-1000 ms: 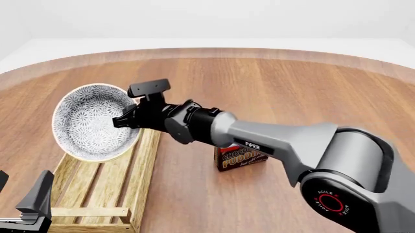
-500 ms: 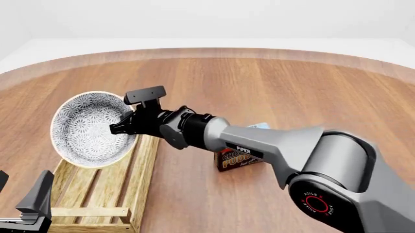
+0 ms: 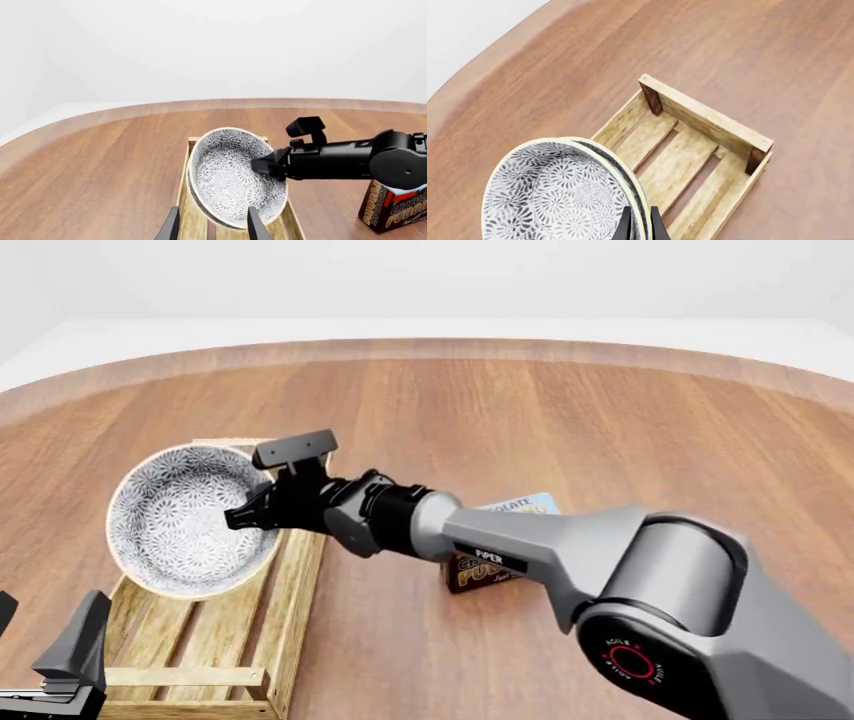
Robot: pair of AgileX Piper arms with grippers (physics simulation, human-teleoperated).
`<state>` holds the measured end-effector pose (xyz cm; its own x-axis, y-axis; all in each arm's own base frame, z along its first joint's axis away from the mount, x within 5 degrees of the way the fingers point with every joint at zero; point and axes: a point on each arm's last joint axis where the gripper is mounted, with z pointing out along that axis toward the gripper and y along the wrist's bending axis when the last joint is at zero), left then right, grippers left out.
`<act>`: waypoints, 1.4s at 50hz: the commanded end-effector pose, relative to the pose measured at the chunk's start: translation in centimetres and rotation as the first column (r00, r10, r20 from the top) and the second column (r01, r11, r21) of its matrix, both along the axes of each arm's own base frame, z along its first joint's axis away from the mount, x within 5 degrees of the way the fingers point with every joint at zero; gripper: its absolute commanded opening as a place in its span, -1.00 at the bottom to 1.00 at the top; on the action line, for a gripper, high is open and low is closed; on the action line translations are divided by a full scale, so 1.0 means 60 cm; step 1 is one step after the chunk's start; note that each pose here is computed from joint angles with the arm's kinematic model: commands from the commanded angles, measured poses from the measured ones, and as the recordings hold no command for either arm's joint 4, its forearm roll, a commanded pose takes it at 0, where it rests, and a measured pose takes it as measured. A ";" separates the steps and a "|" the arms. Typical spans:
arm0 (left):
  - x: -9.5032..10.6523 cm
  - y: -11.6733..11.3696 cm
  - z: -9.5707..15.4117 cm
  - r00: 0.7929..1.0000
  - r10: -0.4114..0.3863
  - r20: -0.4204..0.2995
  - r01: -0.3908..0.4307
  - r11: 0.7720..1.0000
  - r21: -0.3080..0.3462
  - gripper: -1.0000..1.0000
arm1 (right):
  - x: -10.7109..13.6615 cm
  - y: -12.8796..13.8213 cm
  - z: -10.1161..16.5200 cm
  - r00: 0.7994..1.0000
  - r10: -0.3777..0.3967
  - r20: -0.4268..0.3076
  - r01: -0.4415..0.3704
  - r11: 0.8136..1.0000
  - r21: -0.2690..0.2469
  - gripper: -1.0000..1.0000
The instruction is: Stack the left bowl on the right bowl and place them in the tray.
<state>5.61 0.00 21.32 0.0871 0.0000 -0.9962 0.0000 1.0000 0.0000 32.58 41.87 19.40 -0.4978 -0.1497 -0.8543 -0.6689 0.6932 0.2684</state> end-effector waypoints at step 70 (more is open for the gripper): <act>0.000 0.000 0.000 1.000 0.000 0.000 0.000 1.000 0.000 1.00 | -0.009 0.028 -0.077 0.995 -0.003 -0.096 0.000 1.000 -0.031 1.00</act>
<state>5.61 0.00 21.32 0.0871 0.0000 -0.9962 0.0000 1.0000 0.0000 32.49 43.33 16.20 -0.5441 -0.1646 -0.8227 -0.6543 0.6971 0.2933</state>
